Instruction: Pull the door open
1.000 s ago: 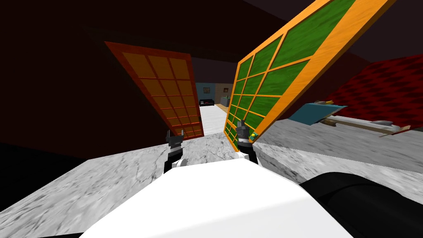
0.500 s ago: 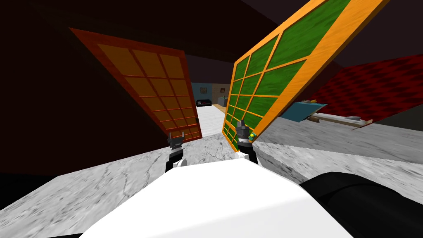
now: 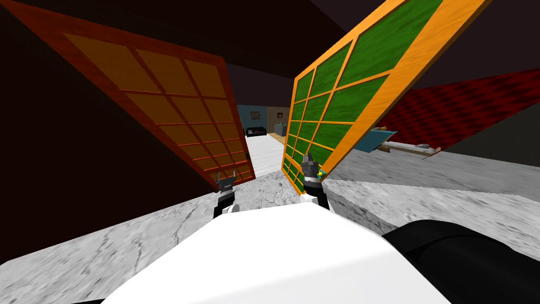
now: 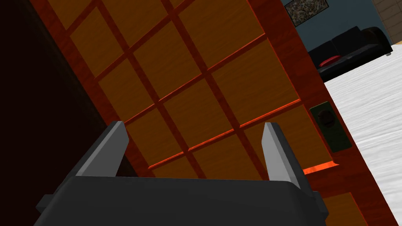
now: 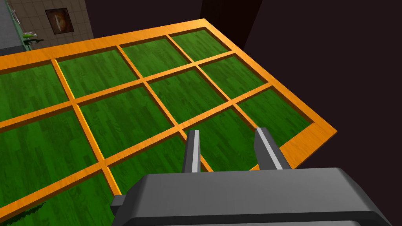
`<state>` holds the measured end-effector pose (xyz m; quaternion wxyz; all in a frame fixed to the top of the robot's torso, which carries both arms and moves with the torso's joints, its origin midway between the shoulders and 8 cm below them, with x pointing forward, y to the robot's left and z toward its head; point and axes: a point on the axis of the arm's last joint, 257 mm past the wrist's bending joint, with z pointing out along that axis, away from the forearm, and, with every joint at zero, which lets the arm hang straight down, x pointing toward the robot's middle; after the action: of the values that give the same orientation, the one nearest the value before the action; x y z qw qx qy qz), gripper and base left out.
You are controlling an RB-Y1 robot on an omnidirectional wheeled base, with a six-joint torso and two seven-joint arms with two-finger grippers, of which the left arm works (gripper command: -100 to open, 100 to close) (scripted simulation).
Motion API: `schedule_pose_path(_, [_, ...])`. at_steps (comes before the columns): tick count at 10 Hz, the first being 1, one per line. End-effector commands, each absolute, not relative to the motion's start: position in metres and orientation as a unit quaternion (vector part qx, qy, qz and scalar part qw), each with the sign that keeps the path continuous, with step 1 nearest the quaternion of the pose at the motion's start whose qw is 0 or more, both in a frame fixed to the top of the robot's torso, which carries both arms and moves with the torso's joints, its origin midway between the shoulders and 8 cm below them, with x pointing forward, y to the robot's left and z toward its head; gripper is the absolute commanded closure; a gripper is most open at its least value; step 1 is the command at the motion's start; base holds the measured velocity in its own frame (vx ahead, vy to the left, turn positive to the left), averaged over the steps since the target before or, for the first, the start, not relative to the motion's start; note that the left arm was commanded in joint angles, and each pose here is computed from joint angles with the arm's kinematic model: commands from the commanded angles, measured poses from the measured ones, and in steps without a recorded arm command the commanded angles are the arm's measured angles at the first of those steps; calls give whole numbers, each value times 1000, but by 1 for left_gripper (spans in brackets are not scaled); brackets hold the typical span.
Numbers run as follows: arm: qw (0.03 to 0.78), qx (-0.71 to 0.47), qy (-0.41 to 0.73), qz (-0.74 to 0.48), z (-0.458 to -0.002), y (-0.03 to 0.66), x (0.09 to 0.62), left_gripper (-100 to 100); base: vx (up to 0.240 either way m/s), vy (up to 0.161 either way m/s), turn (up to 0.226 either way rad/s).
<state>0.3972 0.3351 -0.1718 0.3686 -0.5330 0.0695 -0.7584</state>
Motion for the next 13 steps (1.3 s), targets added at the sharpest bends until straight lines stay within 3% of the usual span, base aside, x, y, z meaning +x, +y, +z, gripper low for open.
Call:
schedule_pose_path(1, [355,-544,55,-758,-185,341,395,-100,106,18,-127])
schedule_pose_path(13, [280,-616,-49,-735,-278,380,387,-100,101,20,-122])
